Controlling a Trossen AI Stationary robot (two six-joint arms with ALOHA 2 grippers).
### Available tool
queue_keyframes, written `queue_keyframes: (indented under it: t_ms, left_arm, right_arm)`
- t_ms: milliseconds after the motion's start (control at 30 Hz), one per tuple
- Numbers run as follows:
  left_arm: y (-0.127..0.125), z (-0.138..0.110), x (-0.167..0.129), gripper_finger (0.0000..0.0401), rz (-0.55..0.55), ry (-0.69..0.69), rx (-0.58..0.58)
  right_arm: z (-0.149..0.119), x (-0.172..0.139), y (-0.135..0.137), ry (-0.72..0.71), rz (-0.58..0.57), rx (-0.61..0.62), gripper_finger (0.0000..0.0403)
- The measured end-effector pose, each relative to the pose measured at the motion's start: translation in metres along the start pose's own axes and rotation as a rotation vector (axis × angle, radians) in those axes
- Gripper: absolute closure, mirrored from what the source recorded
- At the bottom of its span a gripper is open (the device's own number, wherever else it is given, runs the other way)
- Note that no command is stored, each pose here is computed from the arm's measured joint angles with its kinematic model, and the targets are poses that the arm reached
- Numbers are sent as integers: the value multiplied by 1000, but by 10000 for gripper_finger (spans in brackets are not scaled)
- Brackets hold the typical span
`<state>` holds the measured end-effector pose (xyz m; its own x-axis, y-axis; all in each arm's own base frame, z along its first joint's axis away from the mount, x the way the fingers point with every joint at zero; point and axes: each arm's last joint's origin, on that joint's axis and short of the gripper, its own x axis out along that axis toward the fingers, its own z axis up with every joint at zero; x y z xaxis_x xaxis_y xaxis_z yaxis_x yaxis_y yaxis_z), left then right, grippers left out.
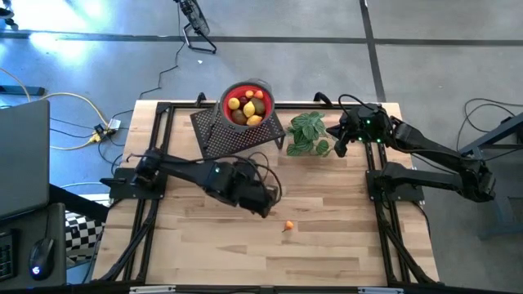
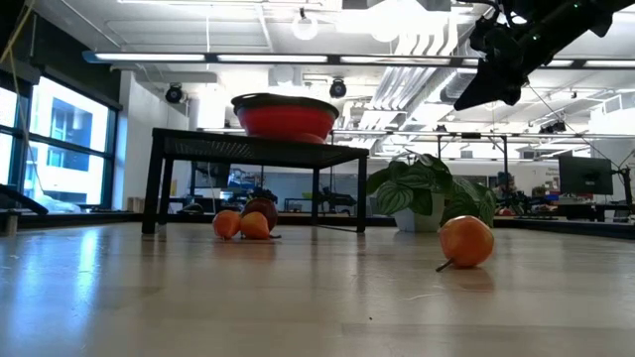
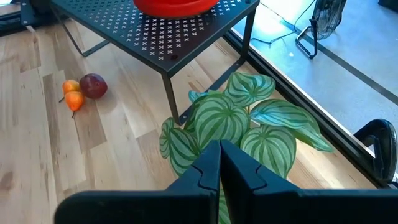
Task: Pick & Place Fruit
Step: Put the orange pear into the red basket on the shelf
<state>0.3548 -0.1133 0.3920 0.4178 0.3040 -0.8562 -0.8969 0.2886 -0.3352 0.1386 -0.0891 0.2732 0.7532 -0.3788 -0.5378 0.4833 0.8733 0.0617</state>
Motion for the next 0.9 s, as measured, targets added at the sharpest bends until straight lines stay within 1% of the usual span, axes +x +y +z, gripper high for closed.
queue_keyframes:
  t_ms: [67, 100, 200, 333, 400, 467, 667, 900]
  left_arm:
    - [-4, -5, 8, 339, 7, 8, -5]
    - [-5, -8, 10, 339, 13, 10, 13]
    - [-6, -13, 21, 339, 49, 8, 26]
    - [-6, -21, 40, 339, 107, 4, 26]
    - [-2, -25, 48, 339, 152, 0, 6]
    - [1, -30, 58, 339, 191, 5, 11]
    - [13, -40, 84, 339, 308, 54, -13]
    - [22, -53, 111, 339, 346, 56, 8]
  right_arm:
    - [0, 0, 0, -2, 0, 2, 400]
    - [0, 0, 0, -2, 1, 11, 400]
    - [0, 0, 0, -4, 2, 44, 400]
    - [1, 0, 0, -6, 3, 49, 401]
    - [1, 0, 0, -8, 4, 48, 401]
    - [1, 0, 0, -10, 4, 48, 401]
    - [1, 0, 0, -10, 4, 48, 401]
    - [1, 0, 0, -9, 3, 43, 401]
